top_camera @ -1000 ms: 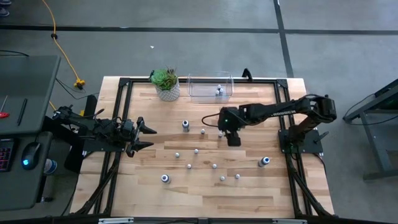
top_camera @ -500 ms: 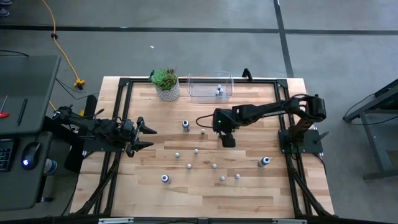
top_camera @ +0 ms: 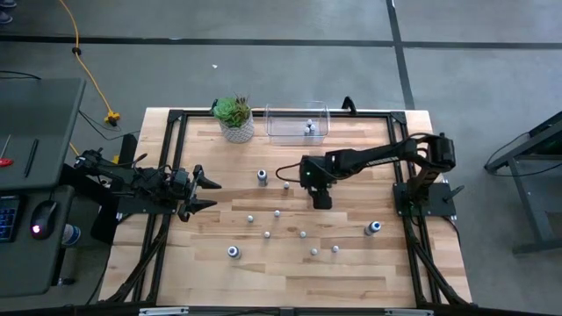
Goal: Pick & Place food coloring
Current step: Put the top small red food coloring bottle into the bin
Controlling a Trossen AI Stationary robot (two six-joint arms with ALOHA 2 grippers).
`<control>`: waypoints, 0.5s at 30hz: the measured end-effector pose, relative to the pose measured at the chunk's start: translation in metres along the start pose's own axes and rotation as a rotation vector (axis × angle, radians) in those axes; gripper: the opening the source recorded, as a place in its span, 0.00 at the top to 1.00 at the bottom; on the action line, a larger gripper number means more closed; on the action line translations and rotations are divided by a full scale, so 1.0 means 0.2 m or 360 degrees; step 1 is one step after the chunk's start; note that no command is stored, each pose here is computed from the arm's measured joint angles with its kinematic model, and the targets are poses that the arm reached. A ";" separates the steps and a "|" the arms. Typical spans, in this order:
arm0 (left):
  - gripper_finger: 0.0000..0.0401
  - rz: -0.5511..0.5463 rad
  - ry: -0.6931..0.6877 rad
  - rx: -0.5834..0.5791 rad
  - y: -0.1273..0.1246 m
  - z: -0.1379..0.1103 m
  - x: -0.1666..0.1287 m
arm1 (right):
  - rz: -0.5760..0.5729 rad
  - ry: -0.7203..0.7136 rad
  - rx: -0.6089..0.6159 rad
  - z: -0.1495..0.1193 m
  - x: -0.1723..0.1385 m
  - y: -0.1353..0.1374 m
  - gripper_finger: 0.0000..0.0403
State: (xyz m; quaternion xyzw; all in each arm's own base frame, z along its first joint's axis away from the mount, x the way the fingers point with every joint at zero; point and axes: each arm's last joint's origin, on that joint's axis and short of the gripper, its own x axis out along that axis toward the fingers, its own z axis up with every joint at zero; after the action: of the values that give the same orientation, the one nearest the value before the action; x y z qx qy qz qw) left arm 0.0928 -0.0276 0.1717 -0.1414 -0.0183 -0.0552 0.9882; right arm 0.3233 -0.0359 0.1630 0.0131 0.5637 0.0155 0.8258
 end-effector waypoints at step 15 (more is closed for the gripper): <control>0.32 0.0000 0.0000 0.0000 0.00 0.00 0.00 | -0.0004 -0.0021 0.0060 0.01 0.00 0.00 0.59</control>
State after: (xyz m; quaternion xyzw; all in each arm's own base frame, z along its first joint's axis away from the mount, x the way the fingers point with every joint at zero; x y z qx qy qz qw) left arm 0.0928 -0.0276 0.1717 -0.1414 -0.0184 -0.0552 0.9882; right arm 0.3243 -0.0361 0.1638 0.0281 0.5584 0.0036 0.8291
